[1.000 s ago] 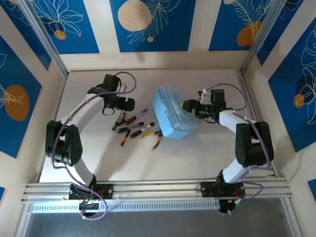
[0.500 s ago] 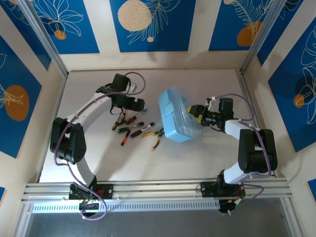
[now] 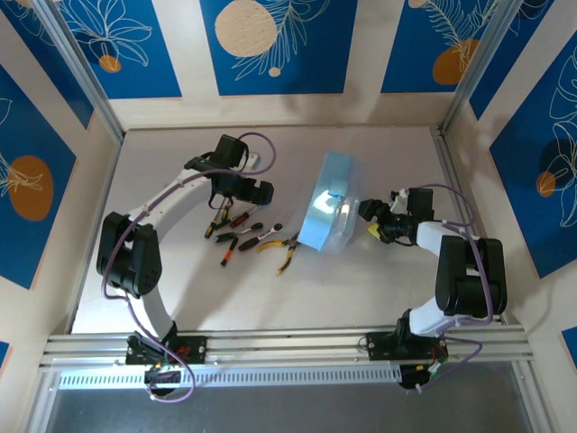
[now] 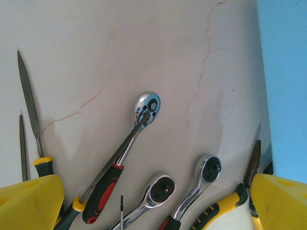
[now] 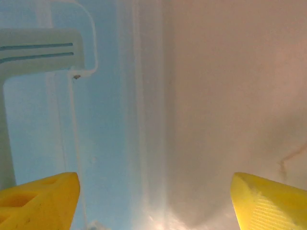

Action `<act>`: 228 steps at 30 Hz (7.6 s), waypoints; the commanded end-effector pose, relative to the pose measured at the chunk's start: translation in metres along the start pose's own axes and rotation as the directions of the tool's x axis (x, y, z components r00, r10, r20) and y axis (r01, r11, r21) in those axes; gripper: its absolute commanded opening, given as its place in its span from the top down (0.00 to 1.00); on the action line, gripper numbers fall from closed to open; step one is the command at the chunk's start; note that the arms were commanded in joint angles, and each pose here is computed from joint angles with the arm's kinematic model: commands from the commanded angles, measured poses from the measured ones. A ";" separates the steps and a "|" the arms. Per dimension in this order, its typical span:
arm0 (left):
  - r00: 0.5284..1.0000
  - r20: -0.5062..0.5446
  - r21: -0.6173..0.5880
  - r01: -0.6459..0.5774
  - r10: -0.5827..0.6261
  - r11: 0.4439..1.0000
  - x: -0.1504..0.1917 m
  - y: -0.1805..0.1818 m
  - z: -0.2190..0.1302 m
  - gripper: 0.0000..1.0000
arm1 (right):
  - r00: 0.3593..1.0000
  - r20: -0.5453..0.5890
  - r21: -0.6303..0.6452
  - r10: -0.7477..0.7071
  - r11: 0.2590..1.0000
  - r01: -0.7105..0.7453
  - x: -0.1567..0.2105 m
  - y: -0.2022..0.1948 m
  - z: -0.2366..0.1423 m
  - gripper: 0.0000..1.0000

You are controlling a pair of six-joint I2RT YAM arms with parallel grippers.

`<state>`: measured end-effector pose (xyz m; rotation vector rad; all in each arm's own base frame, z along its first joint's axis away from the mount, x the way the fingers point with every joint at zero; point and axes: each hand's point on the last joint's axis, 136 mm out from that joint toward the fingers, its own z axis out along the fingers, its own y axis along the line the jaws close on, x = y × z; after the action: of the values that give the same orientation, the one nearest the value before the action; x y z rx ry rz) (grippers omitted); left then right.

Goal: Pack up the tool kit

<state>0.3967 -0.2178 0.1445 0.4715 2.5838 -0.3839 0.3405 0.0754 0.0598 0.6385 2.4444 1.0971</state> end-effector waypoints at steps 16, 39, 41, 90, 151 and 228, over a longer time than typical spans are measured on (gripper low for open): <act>1.000 0.025 0.094 -0.013 0.011 0.995 -0.012 -0.024 -0.001 0.00 | 0.999 0.037 0.074 -0.035 0.997 0.032 -0.006 0.007 -0.033 0.16; 0.989 -0.129 0.186 -0.049 0.073 0.981 0.016 -0.085 0.091 0.00 | 0.985 0.015 -0.057 -0.172 0.983 0.173 -0.011 0.070 -0.032 0.14; 0.989 -0.126 0.198 -0.049 0.075 0.979 0.016 -0.091 0.092 0.00 | 0.984 0.014 -0.063 -0.180 0.982 0.180 -0.012 0.074 -0.031 0.14; 1.000 -0.012 0.172 0.027 -0.025 0.985 -0.009 -0.055 0.012 0.00 | 0.948 0.025 -0.053 -0.317 0.947 0.318 -0.021 0.095 -0.042 0.13; 0.977 -0.056 0.660 0.191 -0.206 0.727 -0.047 -0.202 0.006 0.00 | 0.930 -0.051 -0.037 -0.364 0.931 0.362 -0.011 0.100 0.004 0.27; 0.892 -0.396 0.785 0.451 -0.216 0.424 -0.009 -0.249 0.060 0.02 | 0.907 -0.032 0.050 -0.420 0.905 0.421 -0.006 0.148 -0.011 0.53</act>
<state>0.3870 -0.4480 0.2184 0.2102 2.2335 -1.9068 0.3919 0.1151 0.1690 0.2644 2.4259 0.7039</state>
